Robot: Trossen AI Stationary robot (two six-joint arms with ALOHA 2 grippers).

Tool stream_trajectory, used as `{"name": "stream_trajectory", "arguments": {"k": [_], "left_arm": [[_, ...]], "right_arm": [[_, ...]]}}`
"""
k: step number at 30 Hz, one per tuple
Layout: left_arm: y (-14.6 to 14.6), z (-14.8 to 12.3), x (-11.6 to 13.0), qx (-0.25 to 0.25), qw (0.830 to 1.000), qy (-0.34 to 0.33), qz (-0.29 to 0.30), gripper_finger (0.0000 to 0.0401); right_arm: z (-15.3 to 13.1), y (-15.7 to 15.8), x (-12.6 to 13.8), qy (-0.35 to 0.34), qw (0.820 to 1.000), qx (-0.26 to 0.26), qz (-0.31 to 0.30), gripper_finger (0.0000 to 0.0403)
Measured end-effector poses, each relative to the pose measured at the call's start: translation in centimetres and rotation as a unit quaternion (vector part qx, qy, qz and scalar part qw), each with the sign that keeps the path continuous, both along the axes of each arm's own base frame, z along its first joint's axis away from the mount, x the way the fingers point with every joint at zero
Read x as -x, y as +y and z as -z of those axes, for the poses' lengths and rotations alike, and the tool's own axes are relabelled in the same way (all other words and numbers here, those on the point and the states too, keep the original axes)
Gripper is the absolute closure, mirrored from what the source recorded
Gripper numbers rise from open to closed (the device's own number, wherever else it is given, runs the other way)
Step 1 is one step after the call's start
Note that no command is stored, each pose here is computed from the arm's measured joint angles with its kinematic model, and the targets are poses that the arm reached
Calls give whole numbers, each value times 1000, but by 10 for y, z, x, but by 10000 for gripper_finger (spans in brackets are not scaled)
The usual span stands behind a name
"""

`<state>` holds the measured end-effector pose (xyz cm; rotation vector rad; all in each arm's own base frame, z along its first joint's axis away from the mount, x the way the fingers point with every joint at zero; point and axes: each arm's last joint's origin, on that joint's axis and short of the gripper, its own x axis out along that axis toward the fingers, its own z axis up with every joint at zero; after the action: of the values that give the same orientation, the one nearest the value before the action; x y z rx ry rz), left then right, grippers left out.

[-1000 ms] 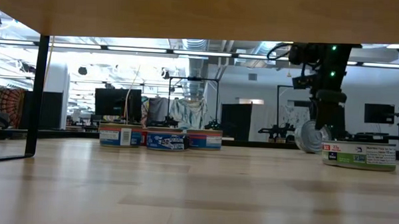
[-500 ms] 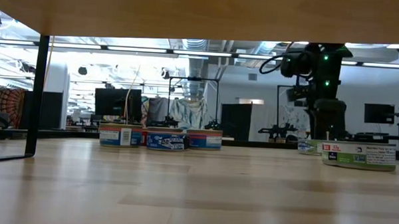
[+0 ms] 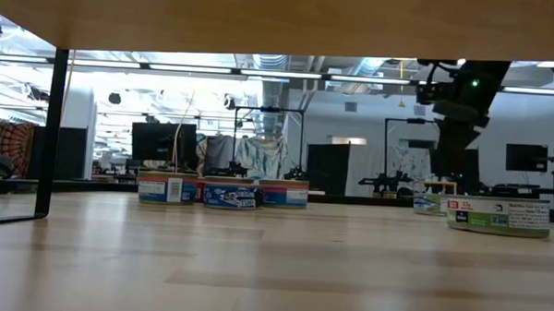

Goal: Stack canned seafood by type on shelf
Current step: Put the green tuna can on the top of the yellow and blue tuna can on the shelf

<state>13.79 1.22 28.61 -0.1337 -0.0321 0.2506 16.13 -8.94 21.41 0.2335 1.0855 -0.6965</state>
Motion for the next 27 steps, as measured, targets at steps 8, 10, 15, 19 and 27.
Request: {"name": "stream_trajectory", "arguments": {"k": [8, 10, 15, 19, 27], "left_arm": [[0, 1, 0, 29, 1000, -3, -8, 233], [1, 1, 0, 36, 999, -5, -9, 233], [0, 1, 0, 48, 999, -8, -7, 233], [0, 1, 0, 48, 999, -8, -7, 233], [0, 1, 0, 24, 1000, -2, -8, 233]], "right_arm": [[6, 1, -6, 48, 996, 14, -79, 187], [13, -3, -9, 69, 994, 9, -89, 191], [36, -11, -22, 122, 986, -7, -110, 200], [51, -17, -33, 148, 981, -2, -123, 209], [45, -37, -76, 98, 983, 37, -149, 228]]}}
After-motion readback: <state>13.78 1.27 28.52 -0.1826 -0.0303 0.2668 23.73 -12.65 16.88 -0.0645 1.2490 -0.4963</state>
